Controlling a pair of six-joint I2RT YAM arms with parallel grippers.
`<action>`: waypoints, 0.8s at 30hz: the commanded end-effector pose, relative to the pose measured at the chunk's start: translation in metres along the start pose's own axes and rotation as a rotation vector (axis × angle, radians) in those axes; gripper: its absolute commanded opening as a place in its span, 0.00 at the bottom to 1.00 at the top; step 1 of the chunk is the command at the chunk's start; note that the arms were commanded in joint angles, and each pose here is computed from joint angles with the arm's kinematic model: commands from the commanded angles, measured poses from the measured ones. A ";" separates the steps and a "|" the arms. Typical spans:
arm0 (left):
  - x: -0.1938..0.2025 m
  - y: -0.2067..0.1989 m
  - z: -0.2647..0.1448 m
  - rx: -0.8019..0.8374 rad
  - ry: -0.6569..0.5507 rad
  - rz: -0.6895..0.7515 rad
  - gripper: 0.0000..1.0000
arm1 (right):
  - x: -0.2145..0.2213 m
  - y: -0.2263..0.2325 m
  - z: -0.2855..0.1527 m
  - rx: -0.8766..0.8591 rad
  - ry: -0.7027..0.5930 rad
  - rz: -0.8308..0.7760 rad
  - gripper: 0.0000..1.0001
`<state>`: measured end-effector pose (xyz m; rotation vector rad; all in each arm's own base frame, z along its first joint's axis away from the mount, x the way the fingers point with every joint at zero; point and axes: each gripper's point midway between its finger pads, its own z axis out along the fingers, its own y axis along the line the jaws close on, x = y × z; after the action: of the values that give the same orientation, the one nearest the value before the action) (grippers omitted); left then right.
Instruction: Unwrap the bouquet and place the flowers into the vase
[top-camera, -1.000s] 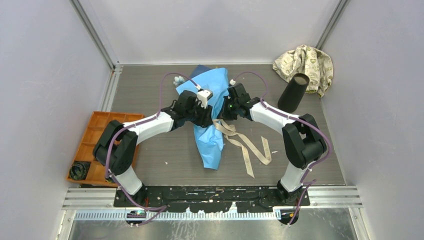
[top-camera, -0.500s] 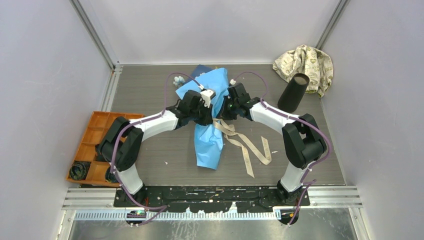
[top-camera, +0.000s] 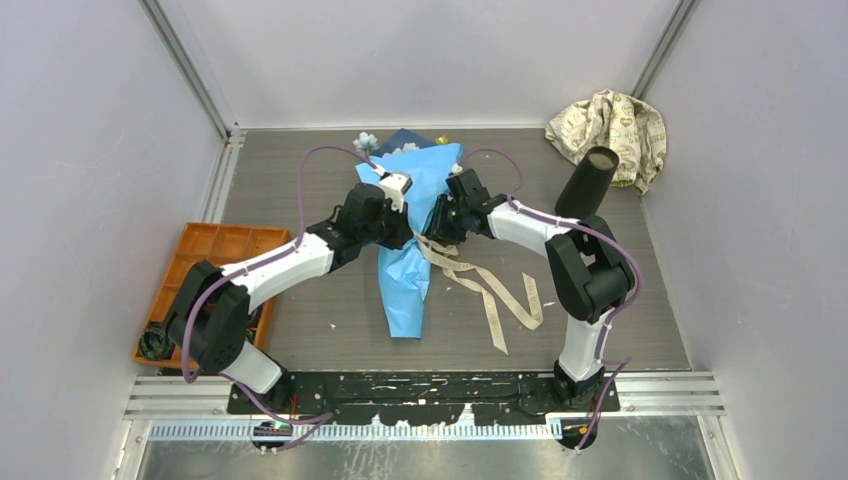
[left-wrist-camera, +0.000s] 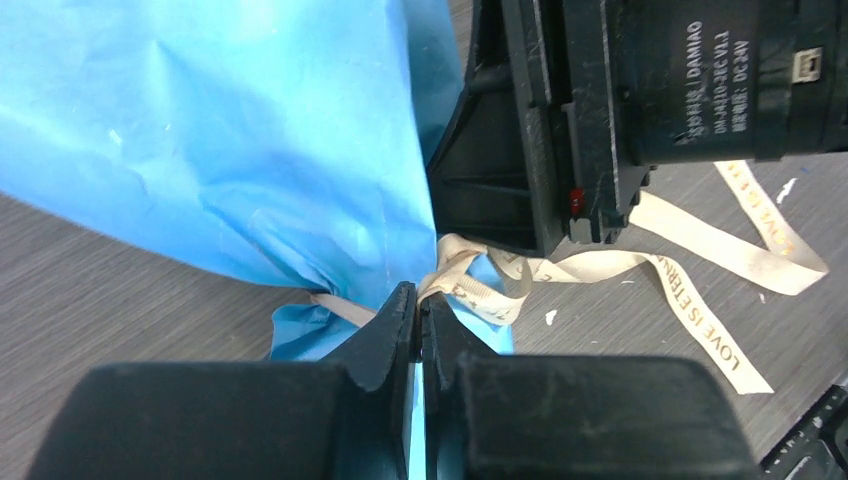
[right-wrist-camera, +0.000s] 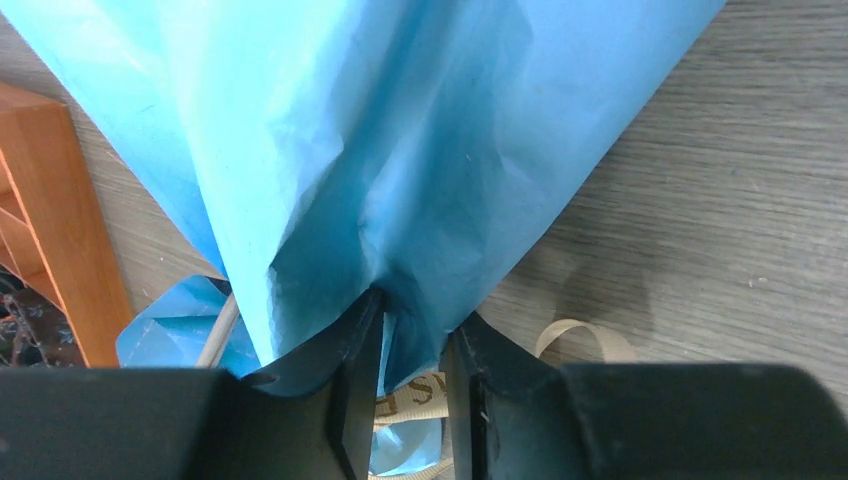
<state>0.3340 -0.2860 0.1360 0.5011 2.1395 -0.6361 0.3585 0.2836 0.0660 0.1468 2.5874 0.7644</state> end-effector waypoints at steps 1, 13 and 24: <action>-0.020 0.003 -0.010 -0.042 -0.084 -0.015 0.05 | -0.023 0.018 0.001 -0.032 -0.062 -0.007 0.29; -0.069 0.061 -0.083 -0.353 -0.208 -0.131 0.03 | -0.031 -0.012 0.001 0.088 -0.089 0.000 0.01; -0.106 0.127 -0.208 -0.673 -0.368 -0.338 0.03 | -0.036 -0.026 0.002 0.118 -0.088 0.029 0.01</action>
<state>0.3504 -0.1198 0.2518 -0.1547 2.0327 -0.2445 0.3779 0.2603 0.0567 0.2324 2.5860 0.6421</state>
